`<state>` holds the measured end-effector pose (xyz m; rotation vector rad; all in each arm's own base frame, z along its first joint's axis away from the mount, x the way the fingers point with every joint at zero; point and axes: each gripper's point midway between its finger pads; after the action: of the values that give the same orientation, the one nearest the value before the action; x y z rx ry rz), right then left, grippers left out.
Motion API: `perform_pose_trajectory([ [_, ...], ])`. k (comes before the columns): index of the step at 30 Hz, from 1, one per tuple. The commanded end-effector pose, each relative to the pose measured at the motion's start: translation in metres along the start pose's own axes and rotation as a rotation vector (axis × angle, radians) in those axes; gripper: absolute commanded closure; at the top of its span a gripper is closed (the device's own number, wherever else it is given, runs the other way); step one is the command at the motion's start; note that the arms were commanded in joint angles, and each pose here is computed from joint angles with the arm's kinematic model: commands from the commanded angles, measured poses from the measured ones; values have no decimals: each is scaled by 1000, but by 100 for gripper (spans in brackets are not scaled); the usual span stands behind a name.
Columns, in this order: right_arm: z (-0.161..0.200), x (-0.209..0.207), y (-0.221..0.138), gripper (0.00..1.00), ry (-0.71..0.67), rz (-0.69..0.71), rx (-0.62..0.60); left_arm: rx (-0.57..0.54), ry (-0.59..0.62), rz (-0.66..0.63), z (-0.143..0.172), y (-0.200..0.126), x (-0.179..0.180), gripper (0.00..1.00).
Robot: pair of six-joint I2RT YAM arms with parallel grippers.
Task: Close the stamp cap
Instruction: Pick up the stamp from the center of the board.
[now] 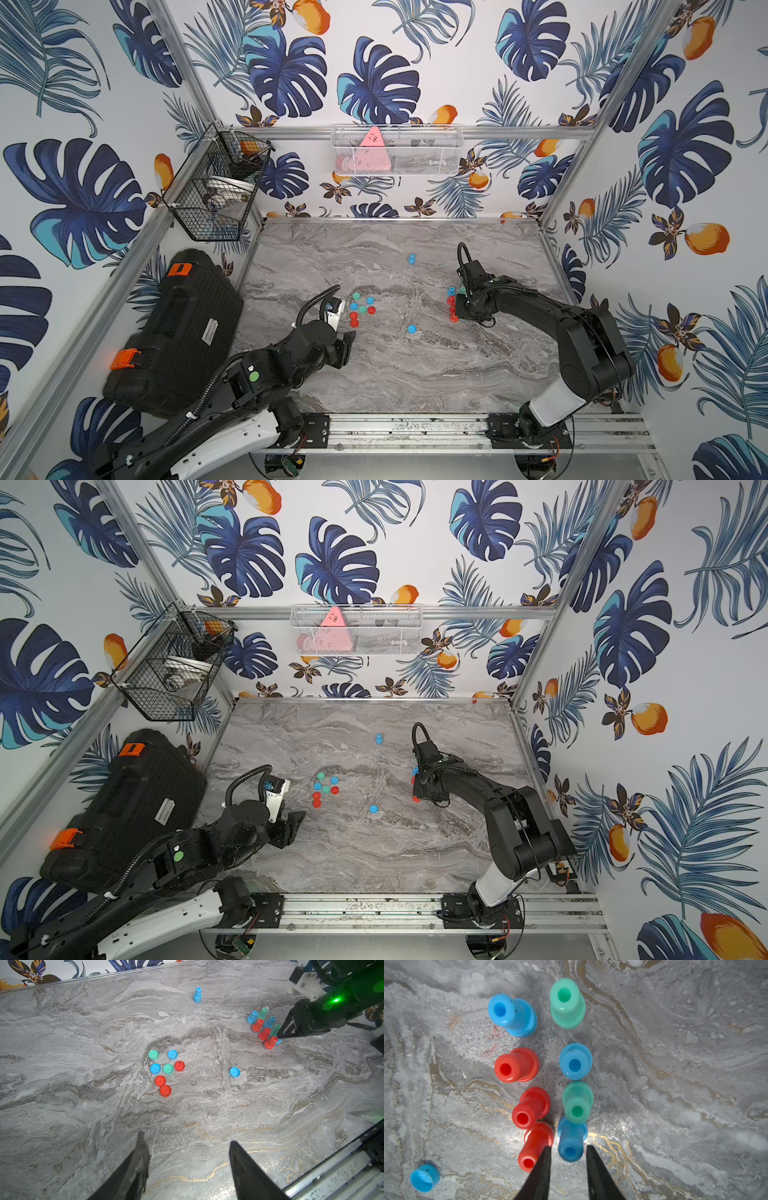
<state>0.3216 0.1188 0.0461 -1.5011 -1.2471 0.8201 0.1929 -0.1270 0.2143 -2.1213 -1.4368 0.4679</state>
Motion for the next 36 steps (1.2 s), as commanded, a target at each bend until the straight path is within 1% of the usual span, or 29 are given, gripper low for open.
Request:
perform_pose_trajectory([
  [1, -6, 1, 0, 68, 13, 4, -19, -4, -6, -12, -1, 0, 2, 34],
  [12, -7, 3, 7, 71, 8, 15, -9, -2, -5, -11, -1, 0, 2, 34],
  [19, -5, -1, 3, 78, 14, 19, -11, -12, -10, -8, -2, -2, 2, 34],
  [23, -6, -3, -6, 84, 15, 17, -27, -8, -8, -10, -2, -1, 2, 35],
  [26, -8, -2, -15, 86, 13, 7, -39, -10, -11, -14, -2, -2, 3, 35],
  [36, -10, -2, -60, 87, 5, -47, -85, -8, -11, -21, -1, -1, 4, 35],
])
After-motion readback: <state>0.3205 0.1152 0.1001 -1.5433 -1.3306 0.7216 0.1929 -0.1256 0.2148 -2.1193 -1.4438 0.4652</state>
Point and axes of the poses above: each gripper's point midway between its finger pads, its own y axis out along the fingers, its own x axis along the line the jaws close on, z = x × y, and after that the axes turned 7 degrees about y, right-handed
